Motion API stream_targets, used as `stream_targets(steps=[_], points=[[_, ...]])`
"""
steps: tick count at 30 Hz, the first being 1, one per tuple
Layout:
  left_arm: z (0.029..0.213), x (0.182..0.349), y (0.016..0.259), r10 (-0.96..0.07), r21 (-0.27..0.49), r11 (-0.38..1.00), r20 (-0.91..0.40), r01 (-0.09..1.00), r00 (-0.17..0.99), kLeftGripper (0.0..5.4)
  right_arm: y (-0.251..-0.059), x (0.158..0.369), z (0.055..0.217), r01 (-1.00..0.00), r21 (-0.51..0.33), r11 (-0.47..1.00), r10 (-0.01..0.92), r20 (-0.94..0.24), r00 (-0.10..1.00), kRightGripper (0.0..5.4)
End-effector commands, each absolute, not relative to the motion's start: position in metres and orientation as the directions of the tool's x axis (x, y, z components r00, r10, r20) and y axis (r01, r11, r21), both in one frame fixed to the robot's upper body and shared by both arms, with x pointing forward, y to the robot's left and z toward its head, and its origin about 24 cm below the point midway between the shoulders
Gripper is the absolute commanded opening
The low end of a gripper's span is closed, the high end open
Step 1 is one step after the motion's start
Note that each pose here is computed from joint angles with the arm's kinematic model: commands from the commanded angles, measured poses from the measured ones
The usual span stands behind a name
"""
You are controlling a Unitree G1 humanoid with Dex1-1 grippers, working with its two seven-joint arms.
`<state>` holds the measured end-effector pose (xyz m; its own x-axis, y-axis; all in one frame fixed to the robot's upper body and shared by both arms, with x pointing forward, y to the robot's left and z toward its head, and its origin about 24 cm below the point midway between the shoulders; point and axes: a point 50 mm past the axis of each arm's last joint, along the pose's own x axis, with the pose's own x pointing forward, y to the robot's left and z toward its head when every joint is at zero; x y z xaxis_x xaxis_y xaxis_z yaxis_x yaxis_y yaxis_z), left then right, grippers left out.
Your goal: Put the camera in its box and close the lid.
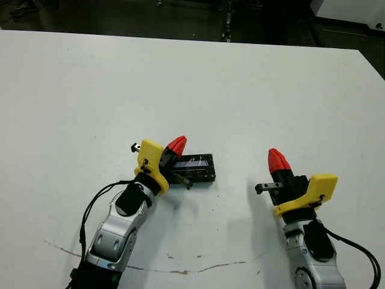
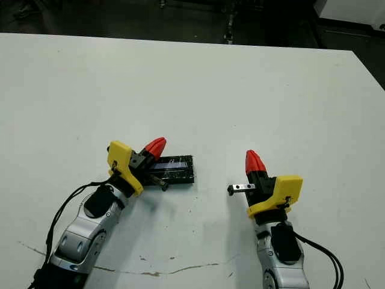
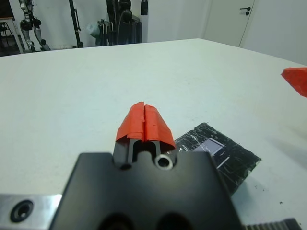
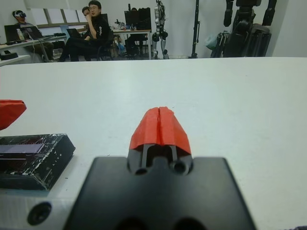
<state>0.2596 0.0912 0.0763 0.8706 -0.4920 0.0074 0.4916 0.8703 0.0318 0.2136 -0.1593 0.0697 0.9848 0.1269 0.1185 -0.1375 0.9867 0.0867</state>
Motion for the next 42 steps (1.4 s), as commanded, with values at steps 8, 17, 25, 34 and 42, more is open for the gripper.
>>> stream_targets(steps=[8,17,25,34,42], points=[[0.044,0.252,0.095,-0.486,-0.004,0.867,-0.222,0.498,0.845,0.01,-0.161,0.212,0.067,-0.13,0.093,0.987,0.121,0.097,0.988,0.0],[0.05,0.251,0.095,-0.502,0.017,0.857,-0.198,0.515,0.842,0.01,-0.161,0.212,0.065,-0.133,0.097,0.986,0.124,0.1,0.987,0.0],[0.089,0.249,0.115,-0.471,0.07,0.881,0.019,0.469,0.882,0.01,-0.161,0.212,0.065,-0.126,0.096,0.987,0.116,0.101,0.988,0.0],[0.105,0.261,0.179,-0.184,0.132,0.98,0.298,0.15,0.937,0.01,-0.167,0.219,0.075,-0.114,0.095,0.989,0.098,0.158,0.983,0.0],[0.088,0.248,0.217,-0.006,0.112,0.993,0.344,-0.035,0.939,0.01,-0.172,0.228,0.088,-0.074,0.088,0.993,0.054,0.212,0.976,0.0]])
